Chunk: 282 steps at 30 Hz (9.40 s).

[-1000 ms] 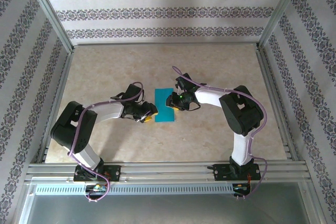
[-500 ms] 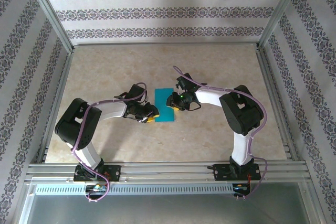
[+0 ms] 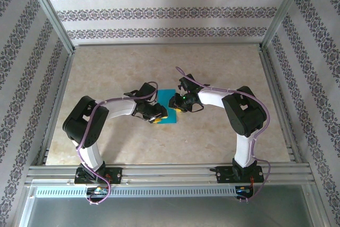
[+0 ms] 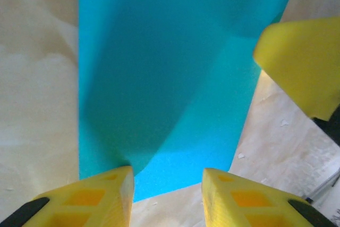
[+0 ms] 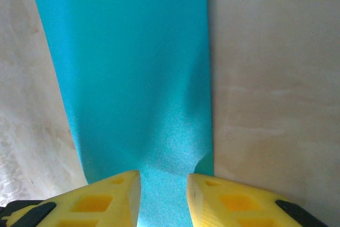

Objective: Fold a paper plane with a square sheet of paper (pick it up from the middle)
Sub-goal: Third fold the triangle at the center of the table.

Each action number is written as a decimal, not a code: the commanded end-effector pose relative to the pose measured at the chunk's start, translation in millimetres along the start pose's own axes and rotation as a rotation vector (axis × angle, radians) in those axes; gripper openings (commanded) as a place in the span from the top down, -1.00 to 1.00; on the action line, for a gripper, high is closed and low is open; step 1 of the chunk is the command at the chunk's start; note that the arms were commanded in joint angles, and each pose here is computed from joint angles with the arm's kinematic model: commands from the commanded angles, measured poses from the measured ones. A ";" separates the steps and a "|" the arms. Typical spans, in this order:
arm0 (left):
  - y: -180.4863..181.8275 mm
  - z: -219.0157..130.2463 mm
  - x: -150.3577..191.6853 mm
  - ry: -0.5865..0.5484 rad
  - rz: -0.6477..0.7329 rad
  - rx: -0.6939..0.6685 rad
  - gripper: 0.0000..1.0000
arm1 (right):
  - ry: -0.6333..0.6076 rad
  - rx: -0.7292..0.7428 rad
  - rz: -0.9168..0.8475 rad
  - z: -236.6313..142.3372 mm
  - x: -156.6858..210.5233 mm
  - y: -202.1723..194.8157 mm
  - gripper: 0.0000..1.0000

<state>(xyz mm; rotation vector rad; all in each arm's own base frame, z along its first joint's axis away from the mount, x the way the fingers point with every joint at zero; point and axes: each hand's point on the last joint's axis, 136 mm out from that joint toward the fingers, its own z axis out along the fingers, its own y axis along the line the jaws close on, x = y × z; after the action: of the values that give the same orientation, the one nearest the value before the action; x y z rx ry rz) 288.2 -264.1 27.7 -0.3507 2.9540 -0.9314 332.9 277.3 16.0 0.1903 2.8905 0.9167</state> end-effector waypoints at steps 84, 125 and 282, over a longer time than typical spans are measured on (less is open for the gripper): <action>21.1 -40.2 -23.0 -0.171 -0.060 -0.072 -0.05 | 0.100 -0.071 -0.076 -19.4 45.3 10.7 0.36; 43.8 -74.2 -35.5 -0.225 -0.157 -0.053 0.04 | 0.035 0.027 -0.380 -47.4 34.7 35.3 0.14; -20.1 -11.3 -47.7 -0.109 -0.208 0.310 0.92 | -0.071 0.004 -0.261 -22.7 -12.8 8.8 0.21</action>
<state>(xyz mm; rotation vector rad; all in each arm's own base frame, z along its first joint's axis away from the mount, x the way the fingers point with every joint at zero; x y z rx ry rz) 342.7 -260.5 42.9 -0.6345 2.6376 -1.3392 337.8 268.1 25.0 -0.0726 2.8238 0.8255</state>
